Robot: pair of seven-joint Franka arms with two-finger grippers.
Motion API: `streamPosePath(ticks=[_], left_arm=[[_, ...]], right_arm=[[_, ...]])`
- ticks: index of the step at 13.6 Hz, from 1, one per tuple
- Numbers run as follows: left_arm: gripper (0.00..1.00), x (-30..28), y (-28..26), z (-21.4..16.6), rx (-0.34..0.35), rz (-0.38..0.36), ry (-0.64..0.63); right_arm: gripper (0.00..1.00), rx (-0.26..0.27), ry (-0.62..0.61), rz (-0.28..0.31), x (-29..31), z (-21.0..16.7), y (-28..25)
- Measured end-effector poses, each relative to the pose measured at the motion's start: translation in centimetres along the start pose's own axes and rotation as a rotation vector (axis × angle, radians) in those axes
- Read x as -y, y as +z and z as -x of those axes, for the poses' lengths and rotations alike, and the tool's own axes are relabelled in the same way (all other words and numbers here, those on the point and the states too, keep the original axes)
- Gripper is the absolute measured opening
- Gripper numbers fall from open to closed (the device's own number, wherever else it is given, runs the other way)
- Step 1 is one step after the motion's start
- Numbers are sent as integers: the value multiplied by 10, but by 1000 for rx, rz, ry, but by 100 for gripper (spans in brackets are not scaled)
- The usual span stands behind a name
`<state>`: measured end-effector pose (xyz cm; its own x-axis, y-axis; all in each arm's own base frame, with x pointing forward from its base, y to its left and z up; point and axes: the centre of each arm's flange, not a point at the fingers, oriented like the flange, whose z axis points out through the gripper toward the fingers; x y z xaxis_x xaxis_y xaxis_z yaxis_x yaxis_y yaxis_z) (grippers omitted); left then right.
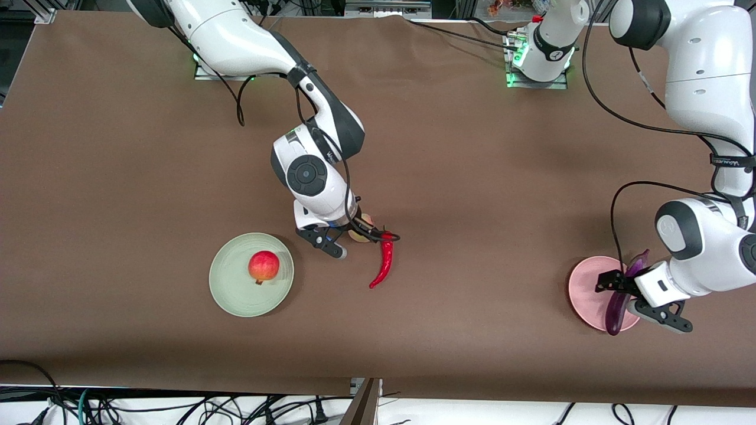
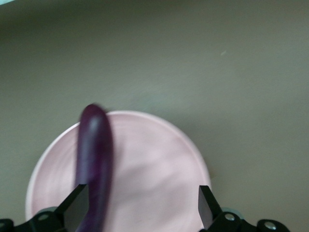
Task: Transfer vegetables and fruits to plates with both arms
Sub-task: 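Release the eggplant with the left gripper while the right gripper reaches the peach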
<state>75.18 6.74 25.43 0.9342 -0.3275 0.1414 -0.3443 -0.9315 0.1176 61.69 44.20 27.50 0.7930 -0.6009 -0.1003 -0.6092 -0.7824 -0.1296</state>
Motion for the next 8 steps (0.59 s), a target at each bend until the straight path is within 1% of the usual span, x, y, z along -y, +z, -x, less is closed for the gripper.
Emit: streamPosePath(ticks=[3,5,6,8], left_arm=[[100,-67,10,-28,3,45,-95],[100,-119,18,-43,15,62,-154],[100,-143,22,-49,22,67,-177],[100,-184,29,-57,35,74,-229]], right_arm=[[100,6,185,33,-9,-8,24],[100,21,294,47,-13,-8,46],[100,31,330,54,-15,-8,57],[100,39,358,69,-19,-7,73]])
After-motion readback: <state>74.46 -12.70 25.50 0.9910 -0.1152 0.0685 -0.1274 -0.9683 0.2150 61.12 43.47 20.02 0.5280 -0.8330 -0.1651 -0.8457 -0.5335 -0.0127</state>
